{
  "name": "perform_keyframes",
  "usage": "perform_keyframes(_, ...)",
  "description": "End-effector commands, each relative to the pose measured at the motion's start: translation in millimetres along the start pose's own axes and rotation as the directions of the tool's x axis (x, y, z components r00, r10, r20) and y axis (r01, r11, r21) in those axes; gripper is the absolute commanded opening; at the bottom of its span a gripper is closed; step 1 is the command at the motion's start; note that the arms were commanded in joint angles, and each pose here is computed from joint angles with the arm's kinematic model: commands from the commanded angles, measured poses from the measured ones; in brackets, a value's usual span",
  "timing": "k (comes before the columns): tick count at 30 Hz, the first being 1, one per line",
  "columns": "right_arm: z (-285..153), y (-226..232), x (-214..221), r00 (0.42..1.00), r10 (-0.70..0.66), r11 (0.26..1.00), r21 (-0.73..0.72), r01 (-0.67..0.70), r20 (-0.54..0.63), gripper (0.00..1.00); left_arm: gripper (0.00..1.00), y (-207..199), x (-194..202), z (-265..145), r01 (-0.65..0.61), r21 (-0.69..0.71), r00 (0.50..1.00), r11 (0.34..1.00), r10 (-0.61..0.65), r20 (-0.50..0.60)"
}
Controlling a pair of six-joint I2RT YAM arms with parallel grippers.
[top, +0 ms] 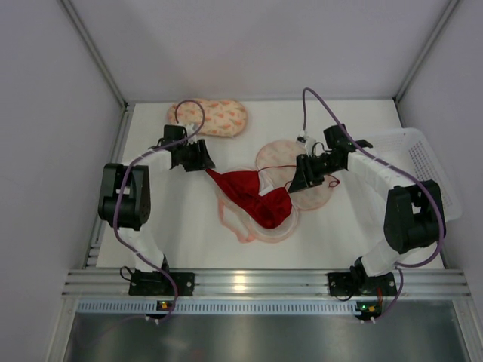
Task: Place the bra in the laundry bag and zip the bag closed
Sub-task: Adjust the bra in the laundry bag.
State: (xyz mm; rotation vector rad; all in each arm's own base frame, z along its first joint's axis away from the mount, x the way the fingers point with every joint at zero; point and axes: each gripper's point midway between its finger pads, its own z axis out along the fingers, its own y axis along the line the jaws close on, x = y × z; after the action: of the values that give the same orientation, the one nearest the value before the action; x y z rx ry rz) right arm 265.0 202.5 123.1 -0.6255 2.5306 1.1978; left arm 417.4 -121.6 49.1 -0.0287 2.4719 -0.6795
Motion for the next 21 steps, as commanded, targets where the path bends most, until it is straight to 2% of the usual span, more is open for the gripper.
perform_keyframes(1,-7.7,1.2,-13.7,0.999,-0.025,1.000,-0.005,0.025,0.027,0.39,0.54,-2.3,11.4,0.4,0.003,-0.009,1.000,1.000,-0.003,-0.025)
perform_keyframes(7,-9.1,2.3,-16.4,0.999,-0.032,0.999,-0.003,0.032,0.032,0.39,0.37,-0.5,27.4,-1.8,0.028,-0.016,0.998,0.999,-0.029,-0.058)
perform_keyframes(10,-10.6,3.0,-17.8,0.999,-0.038,0.999,-0.001,0.038,0.036,0.38,0.19,-8.2,19.2,-9.5,0.028,0.000,0.999,1.000,-0.028,-0.033)
perform_keyframes(12,-11.5,3.3,-18.3,0.998,-0.039,0.999,-0.001,0.039,0.039,0.38,0.13,-11.8,11.7,-15.1,0.022,0.000,1.000,1.000,-0.022,-0.008)
perform_keyframes(13,-12.1,4.6,-18.3,0.998,-0.044,0.999,-0.001,0.044,0.040,0.38,0.04,-18.3,0.1,-24.9,0.005,0.004,0.999,1.000,-0.005,0.032)
perform_keyframes(14,-12.2,4.7,-17.9,0.998,-0.045,0.999,-0.001,0.045,0.040,0.38,0.00,-21.3,-7.6,-30.6,-0.007,0.002,0.998,1.000,0.007,0.062)
perform_keyframes(19,-13.6,5.6,-16.2,0.998,-0.049,0.999,-0.007,0.050,0.046,0.38,0.00,-46.4,-44.2,-73.5,-0.107,-0.017,0.969,0.994,0.108,0.224)
perform_keyframes(21,-12.5,5.6,-14.7,0.998,-0.046,0.999,-0.014,0.047,0.043,0.38,0.00,-58.8,-43.0,-78.0,-0.174,-0.028,0.955,0.984,0.176,0.238)
